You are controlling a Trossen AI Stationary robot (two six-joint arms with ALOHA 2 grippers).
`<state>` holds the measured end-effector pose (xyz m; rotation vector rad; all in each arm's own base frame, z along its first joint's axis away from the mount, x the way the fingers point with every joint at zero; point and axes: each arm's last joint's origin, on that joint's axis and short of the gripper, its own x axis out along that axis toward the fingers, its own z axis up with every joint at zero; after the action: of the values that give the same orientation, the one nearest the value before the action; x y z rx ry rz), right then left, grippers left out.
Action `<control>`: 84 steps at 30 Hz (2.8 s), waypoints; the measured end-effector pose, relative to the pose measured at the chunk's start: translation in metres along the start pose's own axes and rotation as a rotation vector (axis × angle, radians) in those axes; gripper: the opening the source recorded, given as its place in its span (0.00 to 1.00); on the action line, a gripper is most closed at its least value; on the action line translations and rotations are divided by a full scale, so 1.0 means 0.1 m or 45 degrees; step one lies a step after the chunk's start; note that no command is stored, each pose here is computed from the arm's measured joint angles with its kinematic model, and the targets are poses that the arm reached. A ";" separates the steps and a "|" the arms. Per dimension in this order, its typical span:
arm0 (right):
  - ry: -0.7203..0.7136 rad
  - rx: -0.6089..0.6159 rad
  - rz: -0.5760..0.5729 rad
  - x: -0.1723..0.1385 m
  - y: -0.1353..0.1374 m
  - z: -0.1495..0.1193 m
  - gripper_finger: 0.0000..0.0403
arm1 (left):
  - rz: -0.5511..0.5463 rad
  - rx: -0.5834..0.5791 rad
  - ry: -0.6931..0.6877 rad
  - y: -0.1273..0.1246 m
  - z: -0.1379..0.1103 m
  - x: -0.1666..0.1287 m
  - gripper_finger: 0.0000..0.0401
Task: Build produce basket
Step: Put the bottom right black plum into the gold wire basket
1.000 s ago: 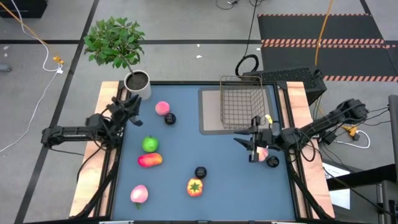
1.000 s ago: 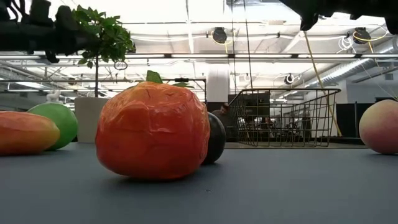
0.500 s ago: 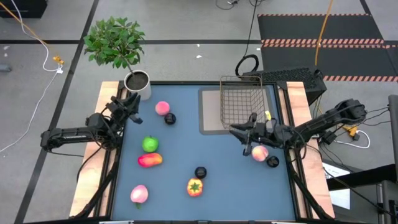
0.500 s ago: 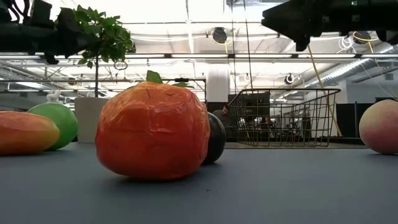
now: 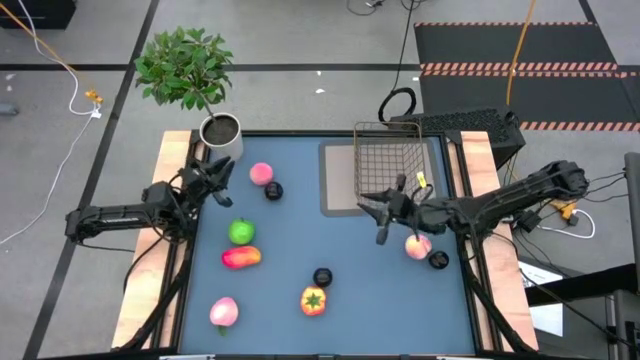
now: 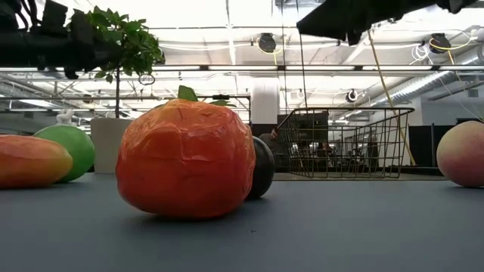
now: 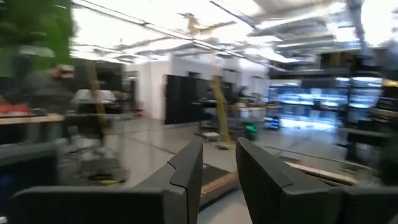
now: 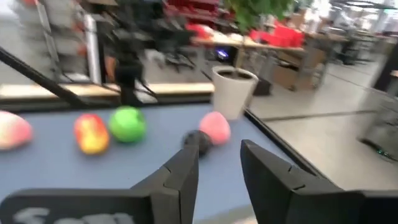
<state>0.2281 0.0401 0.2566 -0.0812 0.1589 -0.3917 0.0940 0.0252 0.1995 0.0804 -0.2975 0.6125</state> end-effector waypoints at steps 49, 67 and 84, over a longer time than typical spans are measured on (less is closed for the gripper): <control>0.724 0.660 0.248 -0.34 0.07 0.20 0.62 | -0.535 -0.171 0.206 -0.64 -0.09 0.55 0.48; 0.721 0.580 0.274 -0.35 0.07 0.18 0.62 | -0.529 -0.152 0.187 -0.63 -0.08 0.55 0.48; 0.360 0.363 0.557 -0.22 0.19 -0.05 0.62 | -0.537 -0.150 0.214 -0.64 -0.10 0.54 0.48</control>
<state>0.2144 0.0662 0.2529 0.2887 0.3896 0.0163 0.1757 0.0045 0.2071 -0.0219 -0.1458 0.1803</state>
